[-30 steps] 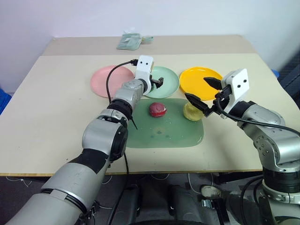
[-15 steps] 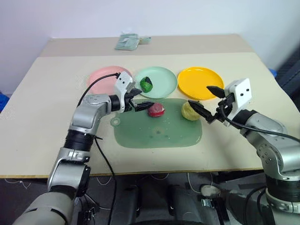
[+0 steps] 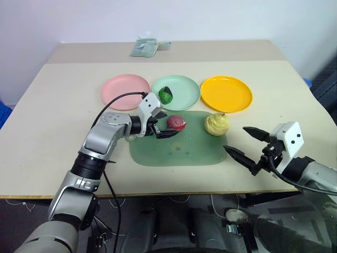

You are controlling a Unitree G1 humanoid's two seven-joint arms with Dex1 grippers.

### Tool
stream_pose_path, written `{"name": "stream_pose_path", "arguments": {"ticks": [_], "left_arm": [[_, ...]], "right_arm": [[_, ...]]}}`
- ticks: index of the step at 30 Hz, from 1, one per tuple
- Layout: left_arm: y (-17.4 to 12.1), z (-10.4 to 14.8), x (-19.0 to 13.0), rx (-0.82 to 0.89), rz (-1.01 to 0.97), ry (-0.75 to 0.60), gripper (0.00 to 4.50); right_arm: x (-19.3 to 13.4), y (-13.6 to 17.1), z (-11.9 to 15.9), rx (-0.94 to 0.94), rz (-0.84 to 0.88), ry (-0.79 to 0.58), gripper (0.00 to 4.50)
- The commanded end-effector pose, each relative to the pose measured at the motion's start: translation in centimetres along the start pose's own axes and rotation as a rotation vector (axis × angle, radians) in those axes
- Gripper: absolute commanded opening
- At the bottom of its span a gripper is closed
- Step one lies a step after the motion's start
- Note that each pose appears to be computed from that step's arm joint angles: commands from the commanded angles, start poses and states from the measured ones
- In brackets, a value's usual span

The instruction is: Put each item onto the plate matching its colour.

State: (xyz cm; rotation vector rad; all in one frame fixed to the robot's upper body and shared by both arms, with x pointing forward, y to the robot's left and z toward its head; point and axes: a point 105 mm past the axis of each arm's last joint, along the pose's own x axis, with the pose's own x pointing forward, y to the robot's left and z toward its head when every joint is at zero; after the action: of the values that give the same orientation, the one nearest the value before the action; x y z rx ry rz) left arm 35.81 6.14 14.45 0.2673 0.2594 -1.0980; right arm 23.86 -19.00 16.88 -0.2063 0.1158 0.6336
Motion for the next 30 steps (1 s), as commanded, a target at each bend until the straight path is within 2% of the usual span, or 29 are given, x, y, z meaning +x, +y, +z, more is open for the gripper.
{"name": "stream_pose_path", "arguments": {"ticks": [1,10,11,15,19,24,27,30], "left_arm": [[0.1,1.0,0.5,0.071,-0.008,-0.003,4.47],[0.8,0.8,2.5,0.044,0.039,-0.002,4.47],[0.9,1.0,2.7,0.037,0.047,-0.008,3.94],[1.1,1.5,3.1,0.0,0.072,-0.042,2.27],[2.2,1.8,2.3,-0.005,0.152,-0.06,2.27],[5.0,3.5,-0.5,-0.125,0.333,-0.182,2.27],[7.8,4.6,-3.3,-0.234,0.516,-0.294,2.27],[11.4,4.2,-6.3,-0.331,0.767,-0.34,2.27]], "right_arm": [[-0.5,0.3,1.3,-0.042,-0.002,-0.043,4.5],[-0.7,0.4,1.1,-0.042,-0.015,-0.049,4.5],[-0.7,0.4,1.1,-0.042,-0.016,-0.049,4.5],[-0.8,0.5,1.2,-0.045,-0.017,-0.053,4.5],[-0.6,0.5,1.6,-0.049,-0.012,-0.06,4.5],[-0.3,0.3,1.9,-0.057,-0.003,-0.065,4.5],[-0.2,0.2,1.8,-0.058,0.002,-0.064,4.5],[0.1,0.2,1.8,-0.058,0.013,-0.068,4.5]]}}
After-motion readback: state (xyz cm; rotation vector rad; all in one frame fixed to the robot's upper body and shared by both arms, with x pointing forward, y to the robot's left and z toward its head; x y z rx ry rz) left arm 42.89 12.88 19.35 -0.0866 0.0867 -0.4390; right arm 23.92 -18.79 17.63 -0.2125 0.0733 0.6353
